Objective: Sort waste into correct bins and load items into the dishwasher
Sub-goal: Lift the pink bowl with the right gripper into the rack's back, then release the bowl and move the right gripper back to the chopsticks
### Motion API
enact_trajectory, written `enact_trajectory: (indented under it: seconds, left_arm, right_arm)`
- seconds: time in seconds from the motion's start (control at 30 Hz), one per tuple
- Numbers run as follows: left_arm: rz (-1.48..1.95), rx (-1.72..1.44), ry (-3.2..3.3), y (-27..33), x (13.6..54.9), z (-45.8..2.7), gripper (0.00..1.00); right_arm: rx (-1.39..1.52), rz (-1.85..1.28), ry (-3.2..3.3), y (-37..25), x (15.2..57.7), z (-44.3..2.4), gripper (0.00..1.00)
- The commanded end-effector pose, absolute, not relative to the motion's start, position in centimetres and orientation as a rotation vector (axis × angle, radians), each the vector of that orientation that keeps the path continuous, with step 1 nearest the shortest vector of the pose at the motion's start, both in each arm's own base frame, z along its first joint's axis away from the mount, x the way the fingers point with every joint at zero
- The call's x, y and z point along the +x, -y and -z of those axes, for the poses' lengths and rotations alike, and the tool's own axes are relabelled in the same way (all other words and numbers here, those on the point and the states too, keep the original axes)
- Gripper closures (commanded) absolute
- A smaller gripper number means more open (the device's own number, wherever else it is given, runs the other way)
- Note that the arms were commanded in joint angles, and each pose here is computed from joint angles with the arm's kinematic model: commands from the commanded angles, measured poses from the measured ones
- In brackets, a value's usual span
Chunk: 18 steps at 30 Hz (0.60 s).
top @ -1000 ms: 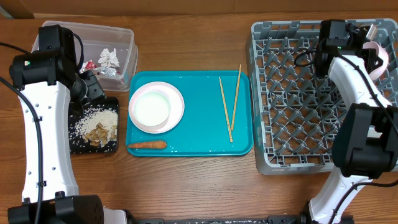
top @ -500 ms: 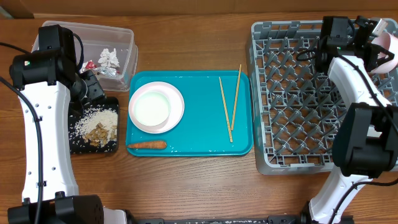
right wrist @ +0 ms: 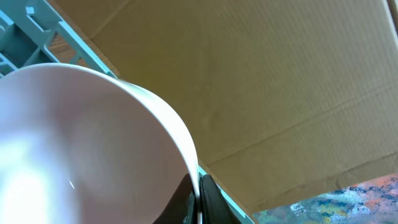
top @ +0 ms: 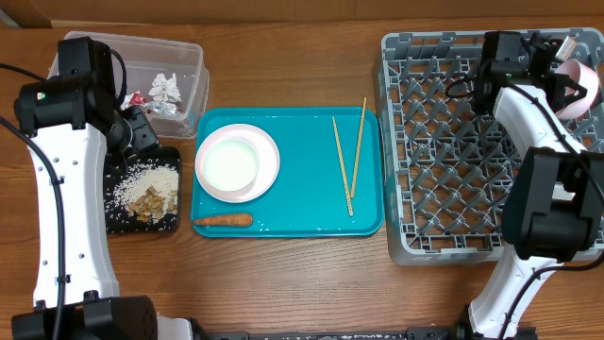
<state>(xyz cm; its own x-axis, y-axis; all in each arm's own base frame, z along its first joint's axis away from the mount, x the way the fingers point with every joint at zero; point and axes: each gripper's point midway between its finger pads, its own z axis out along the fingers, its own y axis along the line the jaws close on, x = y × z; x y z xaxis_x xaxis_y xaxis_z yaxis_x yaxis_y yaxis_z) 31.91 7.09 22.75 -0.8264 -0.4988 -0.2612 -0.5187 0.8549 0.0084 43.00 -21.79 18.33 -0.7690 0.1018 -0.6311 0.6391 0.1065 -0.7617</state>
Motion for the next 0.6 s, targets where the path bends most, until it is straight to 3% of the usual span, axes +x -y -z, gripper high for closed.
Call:
enact_trajectory:
  seconds: [0.0,0.17,0.3,0.37,0.57]
  left_arm:
    - [-0.101,-0.782,-2.765,-6.8,32.1,-23.1,0.42]
    - [-0.101,-0.782,-2.765,-6.8,32.1,-23.1,0.42]
    - [-0.101,-0.782,-2.765,-6.8,32.1,-23.1,0.42]
    - [-0.101,-0.782,-2.765,-6.8,32.1,-23.1,0.42]
    - [-0.101,-0.782,-2.765,-6.8,32.1,-23.1,0.41]
  right_arm:
    - [0.729,1.691,-1.968,21.6,42.9,-18.0,0.96]
    - [0.68,1.607,-2.063,20.9,43.5,-16.6,0.95]
    - [0.641,1.575,-2.088,19.7,44.0,-16.2,0.87]
    - [0.606,1.562,-2.094,18.5,44.5,-16.1,0.76]
    - [0.512,1.52,-2.097,14.9,45.8,-16.1,0.71]
